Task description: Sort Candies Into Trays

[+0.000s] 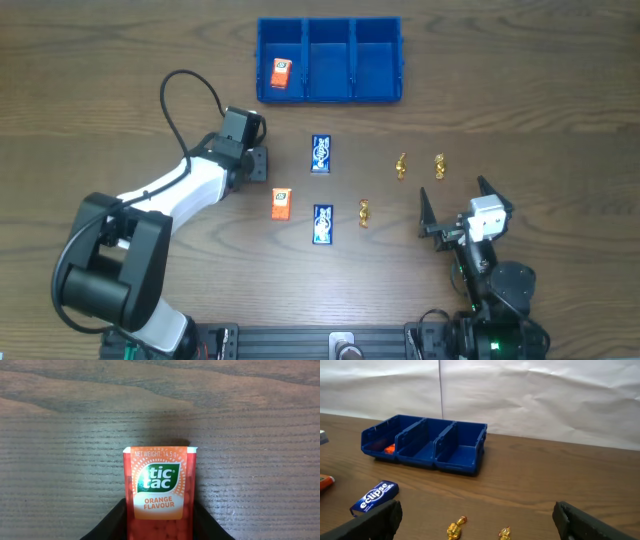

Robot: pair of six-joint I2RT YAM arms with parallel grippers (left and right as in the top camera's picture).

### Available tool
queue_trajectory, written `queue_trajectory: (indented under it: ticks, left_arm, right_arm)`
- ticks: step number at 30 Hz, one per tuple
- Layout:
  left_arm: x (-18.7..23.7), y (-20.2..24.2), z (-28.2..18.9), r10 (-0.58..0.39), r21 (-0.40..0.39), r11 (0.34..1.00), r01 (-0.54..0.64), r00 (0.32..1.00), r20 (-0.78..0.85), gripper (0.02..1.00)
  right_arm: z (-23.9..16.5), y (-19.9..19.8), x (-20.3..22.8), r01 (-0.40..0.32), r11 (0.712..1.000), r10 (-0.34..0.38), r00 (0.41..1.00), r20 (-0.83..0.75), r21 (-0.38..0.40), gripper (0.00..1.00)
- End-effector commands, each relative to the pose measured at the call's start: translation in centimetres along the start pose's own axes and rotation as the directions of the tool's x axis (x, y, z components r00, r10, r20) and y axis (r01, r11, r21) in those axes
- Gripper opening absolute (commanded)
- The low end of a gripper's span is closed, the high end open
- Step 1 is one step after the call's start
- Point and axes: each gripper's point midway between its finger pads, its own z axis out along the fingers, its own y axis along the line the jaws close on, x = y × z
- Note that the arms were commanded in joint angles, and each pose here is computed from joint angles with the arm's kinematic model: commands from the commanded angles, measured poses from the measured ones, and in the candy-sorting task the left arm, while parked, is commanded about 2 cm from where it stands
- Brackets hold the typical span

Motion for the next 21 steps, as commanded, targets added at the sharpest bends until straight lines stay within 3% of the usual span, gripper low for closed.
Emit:
queue_trajectory:
  ticks: [1,6,9,12,17,21]
  left_arm:
    - [-1.8,-0.4,-0.6,-0.042,0.016,0.999,0.042,0.998,0.038,0.202]
    - [-9.1,-3.3,-7.1,-0.048,0.076,0.997,0.031,0.973,0.225,0.176]
    - [-16.0,-5.3,-12.5,-0.034,0.032,0.999,0.023,0.928,0.371,0.172]
    - [-21.0,-7.2,-14.8,-0.006,0.016,1.0,-0.001,0.893,0.449,0.187]
    - [-24.3,-8.1,-10.3,0.002,-0.016,1.0,0.005,0.918,0.397,0.207]
    - [-23.9,-7.4,-6.0,0.0,-0.036,0.999,0.013,0.941,0.337,0.218]
  right_arm:
    - [0.0,0.1,0.1,0.015,1.0,-0.015,1.0,0.0,-0.002,0.998]
    - [0.0,0.1,0.1,0.015,1.0,-0.015,1.0,0.0,-0.002,0.998]
    - [0.0,0.1,0.1,0.015,1.0,-0.015,1.0,0.0,-0.002,0.998]
    - [0.0,0.1,0.1,0.015,1.0,-0.015,1.0,0.0,-0.002,0.998]
    - [0.0,0.1,0.1,0.015,1.0,-0.015,1.0,0.0,-0.002,0.998]
    - [0.0,0.1,0.1,0.015,1.0,-0.015,1.0,0.0,-0.002,0.998]
